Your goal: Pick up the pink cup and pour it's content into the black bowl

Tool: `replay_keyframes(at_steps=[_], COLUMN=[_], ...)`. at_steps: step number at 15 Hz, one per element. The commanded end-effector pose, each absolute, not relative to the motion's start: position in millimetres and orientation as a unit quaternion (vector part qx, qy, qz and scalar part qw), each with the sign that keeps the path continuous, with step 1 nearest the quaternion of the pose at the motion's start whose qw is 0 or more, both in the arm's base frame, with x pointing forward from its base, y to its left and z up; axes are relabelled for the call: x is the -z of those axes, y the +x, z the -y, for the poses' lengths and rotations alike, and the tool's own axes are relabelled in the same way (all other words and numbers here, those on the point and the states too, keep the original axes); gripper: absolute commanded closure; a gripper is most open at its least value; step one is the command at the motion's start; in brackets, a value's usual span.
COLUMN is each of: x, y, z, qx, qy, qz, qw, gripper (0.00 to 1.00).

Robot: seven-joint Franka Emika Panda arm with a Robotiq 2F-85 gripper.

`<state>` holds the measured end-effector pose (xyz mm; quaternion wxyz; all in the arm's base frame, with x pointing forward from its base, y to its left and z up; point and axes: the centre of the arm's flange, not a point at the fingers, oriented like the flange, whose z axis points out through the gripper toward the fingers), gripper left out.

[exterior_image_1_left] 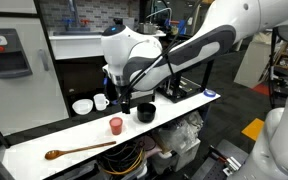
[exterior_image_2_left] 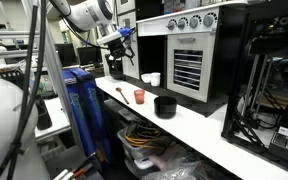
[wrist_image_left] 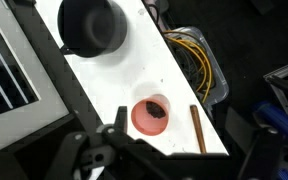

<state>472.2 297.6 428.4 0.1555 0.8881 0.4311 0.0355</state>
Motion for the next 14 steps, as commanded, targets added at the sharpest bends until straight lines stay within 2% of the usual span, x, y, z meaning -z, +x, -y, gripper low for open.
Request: replay_keyframes(at_steps=[1,9,10,14], x=[-412.9,-368.2,-368.5,-359.7], y=[503.9,551.9,524.3,537.6], z=[-326.4,-371.2,-352.1,-361.0], qx=[-0.012,0.052,0.031,0.046], qy=[0.873,0.868,0.869,0.870], qz=[-0.459,-0.456,-0.462,-0.458], qw=[0.166,0.187,0.175,0.175], gripper=[0.00,0.00,0.00,0.00])
